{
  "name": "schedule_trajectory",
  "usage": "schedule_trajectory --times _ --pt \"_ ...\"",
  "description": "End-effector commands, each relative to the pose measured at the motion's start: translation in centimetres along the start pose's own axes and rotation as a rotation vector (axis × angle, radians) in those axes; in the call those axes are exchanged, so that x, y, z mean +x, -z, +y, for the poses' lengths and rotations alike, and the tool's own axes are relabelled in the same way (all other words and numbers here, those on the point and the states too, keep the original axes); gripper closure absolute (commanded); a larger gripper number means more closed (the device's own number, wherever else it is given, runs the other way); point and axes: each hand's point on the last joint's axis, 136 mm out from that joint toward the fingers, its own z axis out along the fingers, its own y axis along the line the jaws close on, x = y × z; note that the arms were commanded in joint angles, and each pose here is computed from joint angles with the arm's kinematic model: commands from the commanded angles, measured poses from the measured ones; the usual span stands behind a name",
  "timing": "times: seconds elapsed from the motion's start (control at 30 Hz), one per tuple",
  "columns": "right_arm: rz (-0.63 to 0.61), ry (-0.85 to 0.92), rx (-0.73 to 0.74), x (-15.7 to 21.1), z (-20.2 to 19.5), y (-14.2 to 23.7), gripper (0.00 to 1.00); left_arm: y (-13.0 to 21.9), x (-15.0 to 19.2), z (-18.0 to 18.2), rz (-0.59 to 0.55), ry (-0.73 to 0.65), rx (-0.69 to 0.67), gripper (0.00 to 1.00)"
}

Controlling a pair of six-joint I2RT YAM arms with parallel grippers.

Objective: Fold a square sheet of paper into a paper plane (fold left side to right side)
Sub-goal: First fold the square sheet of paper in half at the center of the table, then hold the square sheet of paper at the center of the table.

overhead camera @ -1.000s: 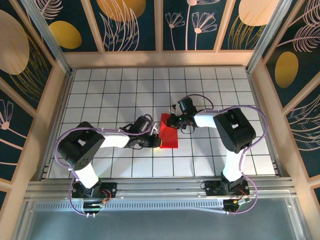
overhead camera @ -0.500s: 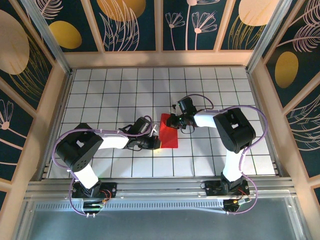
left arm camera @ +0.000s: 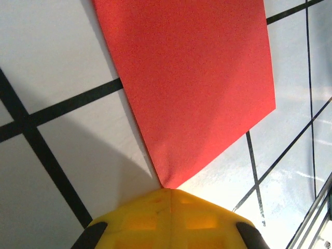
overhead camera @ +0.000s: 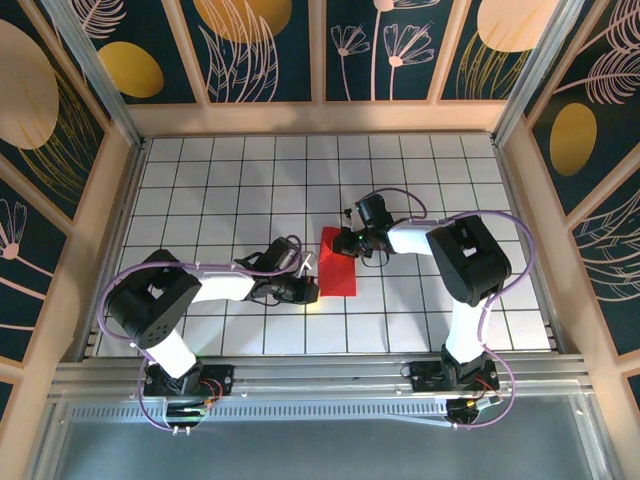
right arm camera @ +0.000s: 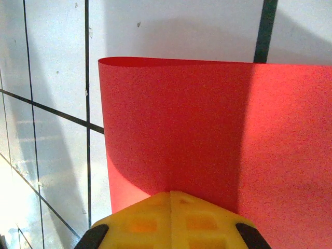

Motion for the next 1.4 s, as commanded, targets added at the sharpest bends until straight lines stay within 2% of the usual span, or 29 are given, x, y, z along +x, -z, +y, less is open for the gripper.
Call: schedule_trajectory --times 0.0,0.13,0.37,0.57,0.73,0.93,1.13,1.23,1.37 --pt "0.045 -0.043 0.166 1.7 -4.7 -1.0 1.00 0.2 7.3 3.4 0.244 0.107 -0.113 0.98" --pt "0.043 -0.032 0.160 1.5 -4.4 -1.0 1.00 1.0 5.7 2.0 0.184 0.086 -0.088 1.00" --pt "0.036 -0.020 0.148 1.3 -3.8 -0.9 1.00 4.2 -1.7 -1.1 0.009 0.054 0.016 1.00" --pt "0.032 -0.018 0.149 1.2 -3.6 -0.7 1.00 2.3 -5.6 -1.6 0.005 -0.010 0.010 1.00" --pt "0.036 -0.017 0.148 1.4 -3.5 -0.7 1.00 -0.3 -7.2 -0.9 0.029 -0.014 -0.005 1.00" --pt "0.037 -0.014 0.138 1.4 -3.2 -0.8 1.00 -1.9 -7.1 0.0 0.051 0.007 -0.010 1.00" --pt "0.003 0.003 0.097 0.1 -1.4 0.1 1.00 -2.0 -5.0 1.4 0.076 0.047 -0.043 1.00" --pt "-0.046 0.030 0.060 -1.6 0.6 1.4 0.90 -2.2 -3.9 2.0 0.087 0.072 -0.059 1.00" --pt "-0.116 0.049 0.064 -2.9 2.0 4.2 0.84 -2.4 -3.4 1.9 0.085 0.091 -0.062 1.00"
